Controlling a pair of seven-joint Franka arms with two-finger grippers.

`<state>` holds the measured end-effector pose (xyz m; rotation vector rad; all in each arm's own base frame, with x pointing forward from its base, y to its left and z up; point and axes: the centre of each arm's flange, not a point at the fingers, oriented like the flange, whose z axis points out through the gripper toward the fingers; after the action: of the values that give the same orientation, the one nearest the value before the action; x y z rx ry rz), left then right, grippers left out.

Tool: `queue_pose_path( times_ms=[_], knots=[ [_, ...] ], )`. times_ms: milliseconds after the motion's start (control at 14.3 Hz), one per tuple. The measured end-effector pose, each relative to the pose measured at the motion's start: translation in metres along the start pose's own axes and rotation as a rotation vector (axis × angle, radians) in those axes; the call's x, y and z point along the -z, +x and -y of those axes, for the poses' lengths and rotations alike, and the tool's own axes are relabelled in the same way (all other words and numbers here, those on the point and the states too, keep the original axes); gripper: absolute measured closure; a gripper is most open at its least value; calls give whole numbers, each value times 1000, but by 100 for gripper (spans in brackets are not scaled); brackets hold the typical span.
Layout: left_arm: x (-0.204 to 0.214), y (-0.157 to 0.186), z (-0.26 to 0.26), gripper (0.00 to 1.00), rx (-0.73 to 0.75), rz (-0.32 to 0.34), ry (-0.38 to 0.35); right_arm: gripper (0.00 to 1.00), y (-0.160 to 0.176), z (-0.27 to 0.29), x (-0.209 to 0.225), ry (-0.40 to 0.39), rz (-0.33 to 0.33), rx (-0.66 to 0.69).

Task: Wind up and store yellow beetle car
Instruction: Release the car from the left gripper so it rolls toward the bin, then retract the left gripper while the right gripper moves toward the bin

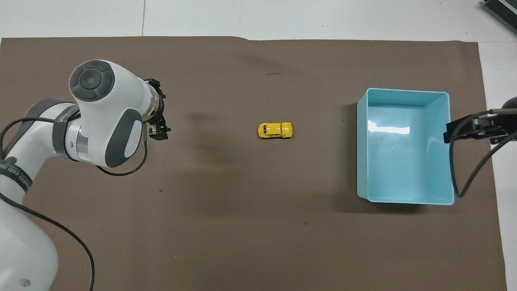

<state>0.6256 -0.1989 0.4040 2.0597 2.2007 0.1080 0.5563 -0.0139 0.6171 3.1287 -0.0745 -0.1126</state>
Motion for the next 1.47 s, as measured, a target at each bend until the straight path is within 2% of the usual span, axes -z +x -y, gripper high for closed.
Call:
queue_pose_path(
  times_ms=[421, 771, 1472],
  knots=[
    [23, 0, -13, 0, -283, 8, -49, 0, 0, 0, 0, 0, 0, 0],
    [84, 48, -30, 0, -604, -16, -102, 0, 0, 0, 0, 0, 0, 0],
    [164, 113, -6, 0, -1423, -41, 0, 0, 0, -2, 0, 0, 0, -3]
  ],
)
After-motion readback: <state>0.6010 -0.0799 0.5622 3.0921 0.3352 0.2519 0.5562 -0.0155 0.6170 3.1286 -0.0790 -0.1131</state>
